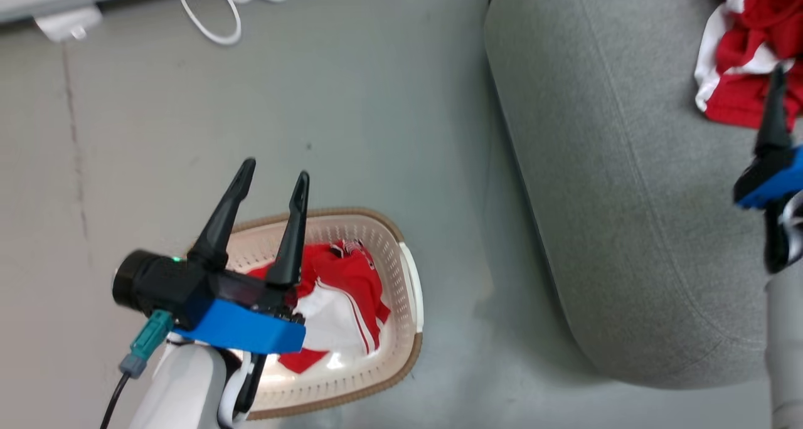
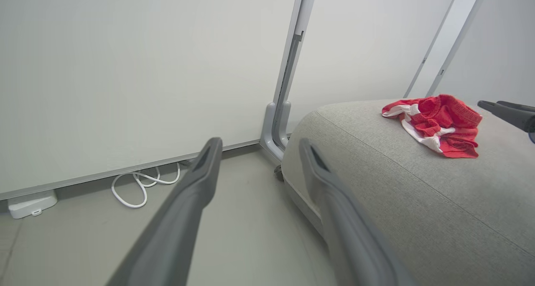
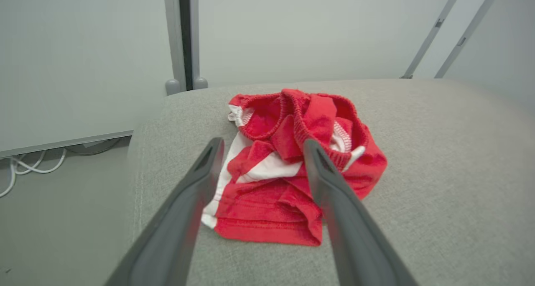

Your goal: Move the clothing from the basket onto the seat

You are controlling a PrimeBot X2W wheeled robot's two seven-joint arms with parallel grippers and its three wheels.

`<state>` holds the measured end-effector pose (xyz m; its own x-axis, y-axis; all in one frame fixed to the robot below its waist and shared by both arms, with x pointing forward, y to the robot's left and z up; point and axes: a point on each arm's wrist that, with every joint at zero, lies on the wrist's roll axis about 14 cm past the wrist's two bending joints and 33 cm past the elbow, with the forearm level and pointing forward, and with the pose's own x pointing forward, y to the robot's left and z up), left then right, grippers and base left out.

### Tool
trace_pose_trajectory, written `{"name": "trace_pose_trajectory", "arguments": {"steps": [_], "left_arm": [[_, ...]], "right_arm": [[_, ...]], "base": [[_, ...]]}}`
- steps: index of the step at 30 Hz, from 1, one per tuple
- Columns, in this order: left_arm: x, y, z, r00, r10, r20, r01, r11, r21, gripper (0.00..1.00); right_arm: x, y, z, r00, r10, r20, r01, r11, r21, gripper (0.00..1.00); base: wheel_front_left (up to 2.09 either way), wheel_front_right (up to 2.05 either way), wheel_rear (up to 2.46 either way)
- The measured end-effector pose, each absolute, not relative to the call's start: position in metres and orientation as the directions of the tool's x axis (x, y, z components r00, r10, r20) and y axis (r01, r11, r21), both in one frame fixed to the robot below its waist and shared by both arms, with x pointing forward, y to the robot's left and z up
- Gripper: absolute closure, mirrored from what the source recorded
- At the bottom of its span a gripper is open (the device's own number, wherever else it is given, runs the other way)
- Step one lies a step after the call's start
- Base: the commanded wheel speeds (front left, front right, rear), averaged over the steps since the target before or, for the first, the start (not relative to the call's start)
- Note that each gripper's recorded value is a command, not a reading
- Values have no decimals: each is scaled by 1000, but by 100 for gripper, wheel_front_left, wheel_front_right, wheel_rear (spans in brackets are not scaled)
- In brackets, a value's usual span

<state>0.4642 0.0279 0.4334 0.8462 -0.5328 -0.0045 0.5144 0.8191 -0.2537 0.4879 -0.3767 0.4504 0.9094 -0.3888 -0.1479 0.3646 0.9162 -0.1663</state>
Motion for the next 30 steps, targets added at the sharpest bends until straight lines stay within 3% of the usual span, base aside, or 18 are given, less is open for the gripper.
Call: {"name": "trace_pose_trajectory", "arguments": {"steps": [6, 16, 30], "left_arm": [[442, 55, 455, 894, -449, -2, 435, 868, -239, 0], [410, 99, 479, 948, -317, 21, 314, 926, -210, 0], [378, 158, 480, 990, -144, 6, 142, 971, -190, 0]], "right_arm": [[460, -319, 476, 962, -266, -60, 257, 958, -125, 0], [415, -263, 516, 987, -142, 79, 147, 987, -65, 0], [392, -200, 512, 997, 16, 69, -15, 1000, -21, 0]], "base": [[0, 0, 0], [0, 0, 0], [0, 0, 0]]}}
